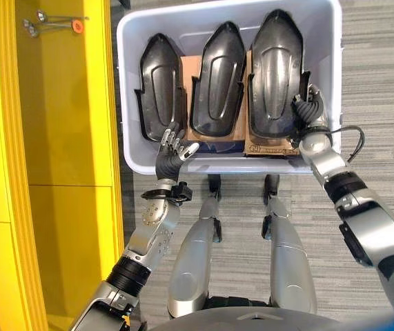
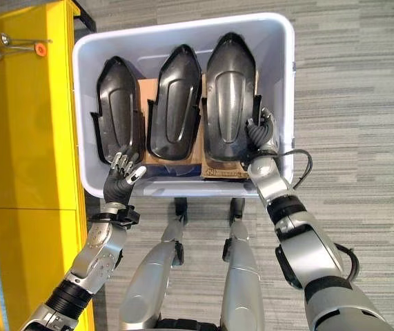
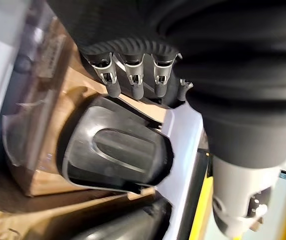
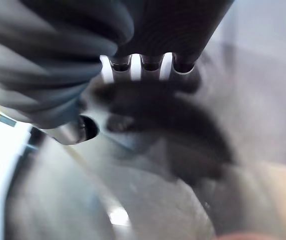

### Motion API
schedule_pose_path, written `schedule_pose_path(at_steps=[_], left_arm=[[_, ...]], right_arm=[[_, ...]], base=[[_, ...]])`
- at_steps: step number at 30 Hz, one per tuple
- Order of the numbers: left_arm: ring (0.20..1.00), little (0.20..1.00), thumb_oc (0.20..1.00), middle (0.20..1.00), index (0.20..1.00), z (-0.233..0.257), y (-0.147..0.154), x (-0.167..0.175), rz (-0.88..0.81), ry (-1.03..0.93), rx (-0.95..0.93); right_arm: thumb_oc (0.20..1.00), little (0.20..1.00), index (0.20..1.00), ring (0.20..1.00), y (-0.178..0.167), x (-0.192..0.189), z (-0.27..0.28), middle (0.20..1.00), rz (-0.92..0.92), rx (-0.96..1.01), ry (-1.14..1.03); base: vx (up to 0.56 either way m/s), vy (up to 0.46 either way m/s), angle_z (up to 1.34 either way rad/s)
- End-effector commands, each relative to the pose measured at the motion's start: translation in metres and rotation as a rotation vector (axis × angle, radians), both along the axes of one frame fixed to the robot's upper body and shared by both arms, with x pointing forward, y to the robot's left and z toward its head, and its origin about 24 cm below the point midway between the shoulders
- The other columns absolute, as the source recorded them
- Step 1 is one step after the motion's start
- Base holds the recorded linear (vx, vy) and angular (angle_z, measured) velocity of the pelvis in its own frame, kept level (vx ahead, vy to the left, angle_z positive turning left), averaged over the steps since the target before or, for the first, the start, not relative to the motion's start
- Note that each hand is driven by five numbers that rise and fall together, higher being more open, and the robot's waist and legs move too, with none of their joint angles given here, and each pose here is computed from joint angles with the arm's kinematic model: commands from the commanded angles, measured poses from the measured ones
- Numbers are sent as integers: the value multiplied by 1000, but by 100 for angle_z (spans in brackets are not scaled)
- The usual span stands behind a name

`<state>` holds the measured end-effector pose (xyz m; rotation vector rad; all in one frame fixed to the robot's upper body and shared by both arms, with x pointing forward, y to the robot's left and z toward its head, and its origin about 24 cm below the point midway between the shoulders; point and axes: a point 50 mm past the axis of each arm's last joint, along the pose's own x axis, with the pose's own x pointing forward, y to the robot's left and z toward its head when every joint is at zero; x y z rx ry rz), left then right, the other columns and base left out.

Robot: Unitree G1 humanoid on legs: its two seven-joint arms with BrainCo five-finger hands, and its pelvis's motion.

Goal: Move parts from the plastic box to the shelf.

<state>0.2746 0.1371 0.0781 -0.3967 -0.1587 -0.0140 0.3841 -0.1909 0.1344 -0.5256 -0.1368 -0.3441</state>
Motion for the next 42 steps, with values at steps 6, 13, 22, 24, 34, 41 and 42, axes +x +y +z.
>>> schedule_pose_path(at_steps=[6,13,22,24,34,41,42], left_arm=[[1000,1000,1000,1000,1000,-1,25,-9,41,-8,44],[1000,1000,1000,1000,1000,-18,38,-19,70,65,68],[1000,1000,1000,1000,1000,-38,56,-35,123,150,93],[1000,1000,1000,1000,1000,-41,60,-38,136,165,97],[1000,1000,1000,1000,1000,-61,71,-60,204,260,54],[1000,1000,1000,1000,1000,-68,62,-55,152,292,44],[1000,1000,1000,1000,1000,-68,62,-55,152,292,44]], right_arm=[[200,200,200,200,-2,-24,59,200,43,-11,-362],[200,200,200,200,17,-55,58,200,186,40,-459],[200,200,200,200,20,-85,26,200,310,181,-383],[200,200,200,200,21,-89,19,200,324,220,-359],[200,200,200,200,42,-86,14,200,469,291,-297],[200,200,200,200,32,-91,9,200,417,323,-299],[200,200,200,200,32,-91,9,200,417,323,-299]], base=[[26,-18,-11],[32,-22,-3],[44,-46,-1],[48,-85,-4],[-64,-181,17],[-126,-76,159],[-49,102,80]])
